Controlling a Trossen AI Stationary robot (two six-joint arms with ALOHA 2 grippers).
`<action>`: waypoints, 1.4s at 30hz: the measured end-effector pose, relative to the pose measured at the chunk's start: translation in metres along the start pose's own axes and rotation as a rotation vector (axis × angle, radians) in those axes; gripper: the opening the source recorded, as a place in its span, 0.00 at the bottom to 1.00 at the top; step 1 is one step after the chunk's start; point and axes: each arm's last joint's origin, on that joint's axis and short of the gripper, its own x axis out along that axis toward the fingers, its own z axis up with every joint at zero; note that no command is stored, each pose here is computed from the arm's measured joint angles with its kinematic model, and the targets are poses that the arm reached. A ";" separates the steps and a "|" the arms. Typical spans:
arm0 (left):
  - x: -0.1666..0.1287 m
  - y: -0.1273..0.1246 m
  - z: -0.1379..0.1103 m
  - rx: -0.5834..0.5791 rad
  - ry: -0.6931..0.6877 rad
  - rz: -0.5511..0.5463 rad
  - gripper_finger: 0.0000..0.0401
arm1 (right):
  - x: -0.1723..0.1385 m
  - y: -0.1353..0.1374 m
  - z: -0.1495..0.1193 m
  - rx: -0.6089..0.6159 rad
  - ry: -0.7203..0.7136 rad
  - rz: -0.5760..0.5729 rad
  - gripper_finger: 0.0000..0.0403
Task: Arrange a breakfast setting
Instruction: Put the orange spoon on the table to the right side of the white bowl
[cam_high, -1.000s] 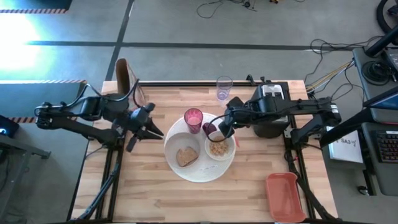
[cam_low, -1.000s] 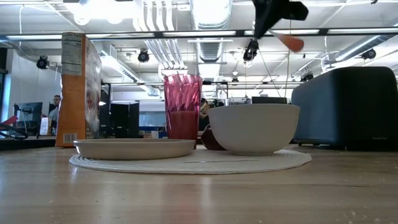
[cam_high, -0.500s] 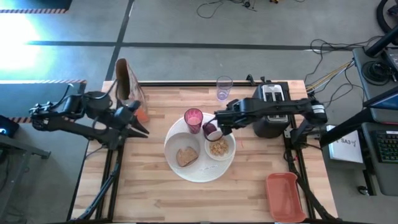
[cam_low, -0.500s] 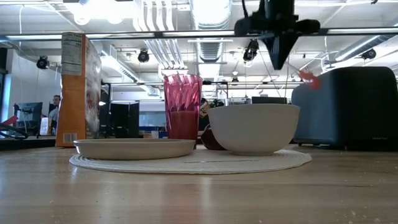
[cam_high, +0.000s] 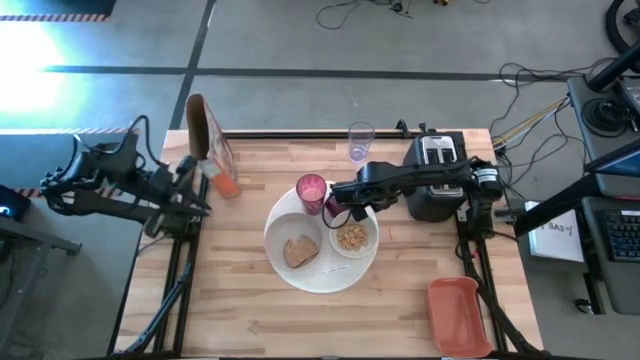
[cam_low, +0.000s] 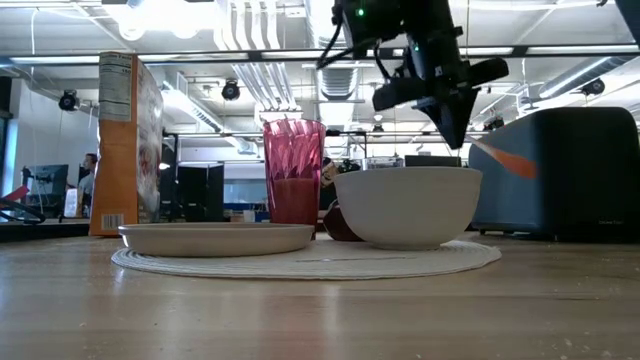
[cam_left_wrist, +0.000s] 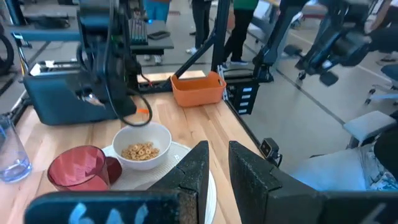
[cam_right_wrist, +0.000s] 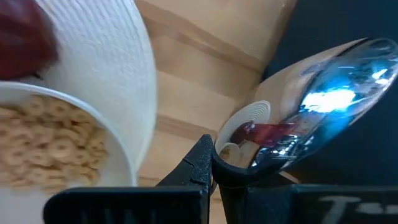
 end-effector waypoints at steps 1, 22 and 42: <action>-0.003 -0.001 -0.001 0.002 -0.010 0.000 0.11 | 0.002 0.001 0.000 -0.004 0.012 -0.015 0.02; -0.023 -0.006 -0.006 0.024 -0.062 -0.001 0.11 | 0.030 0.015 -0.002 0.059 0.095 -0.105 0.02; -0.038 -0.009 -0.016 0.040 -0.060 -0.002 0.11 | 0.054 0.023 -0.010 0.227 0.066 -0.098 0.02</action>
